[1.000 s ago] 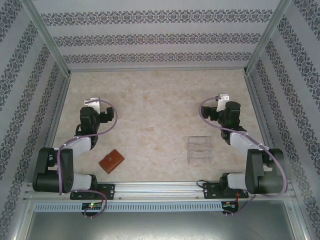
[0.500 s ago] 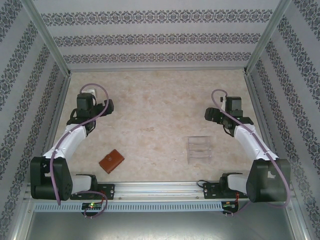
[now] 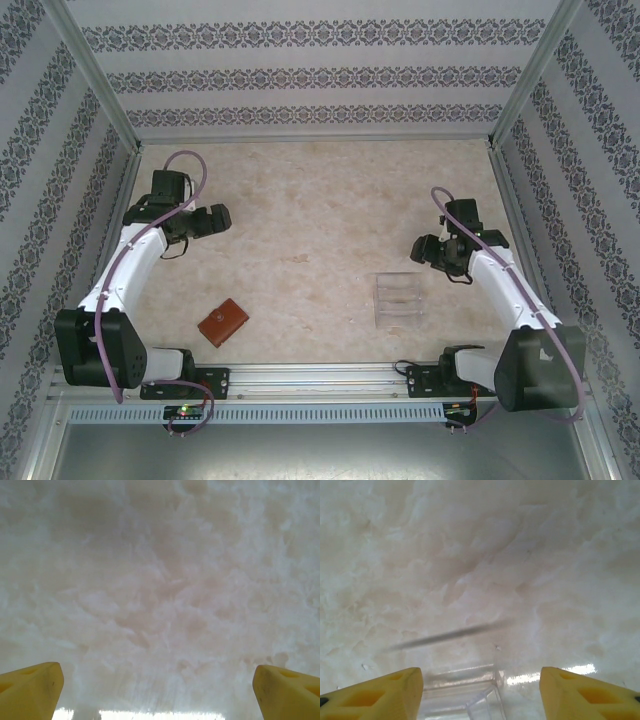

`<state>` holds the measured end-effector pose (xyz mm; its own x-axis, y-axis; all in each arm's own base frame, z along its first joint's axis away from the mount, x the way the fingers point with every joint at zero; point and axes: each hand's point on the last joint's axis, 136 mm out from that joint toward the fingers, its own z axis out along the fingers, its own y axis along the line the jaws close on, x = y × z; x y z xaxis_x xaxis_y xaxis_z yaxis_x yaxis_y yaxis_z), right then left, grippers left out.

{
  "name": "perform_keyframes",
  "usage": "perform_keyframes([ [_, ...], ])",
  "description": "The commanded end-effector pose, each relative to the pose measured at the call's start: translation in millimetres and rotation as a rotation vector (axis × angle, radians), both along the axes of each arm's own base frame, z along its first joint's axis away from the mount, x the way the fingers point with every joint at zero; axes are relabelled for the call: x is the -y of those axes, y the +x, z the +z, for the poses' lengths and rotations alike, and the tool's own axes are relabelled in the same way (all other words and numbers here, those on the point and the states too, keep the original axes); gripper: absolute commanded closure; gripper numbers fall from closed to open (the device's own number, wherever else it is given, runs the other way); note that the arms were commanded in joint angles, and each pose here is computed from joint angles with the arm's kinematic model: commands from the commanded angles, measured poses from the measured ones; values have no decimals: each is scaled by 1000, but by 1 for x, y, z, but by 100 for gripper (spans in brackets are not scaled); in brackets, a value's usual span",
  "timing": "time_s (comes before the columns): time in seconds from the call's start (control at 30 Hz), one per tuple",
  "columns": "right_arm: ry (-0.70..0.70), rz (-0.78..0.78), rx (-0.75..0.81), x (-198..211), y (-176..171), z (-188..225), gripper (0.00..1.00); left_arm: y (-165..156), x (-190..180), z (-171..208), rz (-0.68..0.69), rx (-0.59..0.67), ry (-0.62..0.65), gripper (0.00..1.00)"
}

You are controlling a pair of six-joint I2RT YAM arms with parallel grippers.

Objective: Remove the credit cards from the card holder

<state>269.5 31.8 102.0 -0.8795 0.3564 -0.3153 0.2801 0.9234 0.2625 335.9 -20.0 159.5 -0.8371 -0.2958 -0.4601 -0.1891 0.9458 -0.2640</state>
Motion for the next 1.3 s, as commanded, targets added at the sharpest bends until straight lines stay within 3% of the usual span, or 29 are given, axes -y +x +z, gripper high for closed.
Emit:
perform_keyframes([
  [0.0, 35, 17, -43, -9, -16, 2, 41, -23, 6, -2, -49, -84, -4, 2],
  [0.3, 1, 23, -89, -12, -26, -4, 62, -23, 6, -18, -65, -68, 4, 2],
  [0.7, -47, 11, -180, -16, -41, -32, 68, -29, 4, -27, -55, -85, 11, 2],
  [1.27, -41, 27, -196, -22, -42, -47, 79, -30, 4, -34, -54, -116, 9, 1],
])
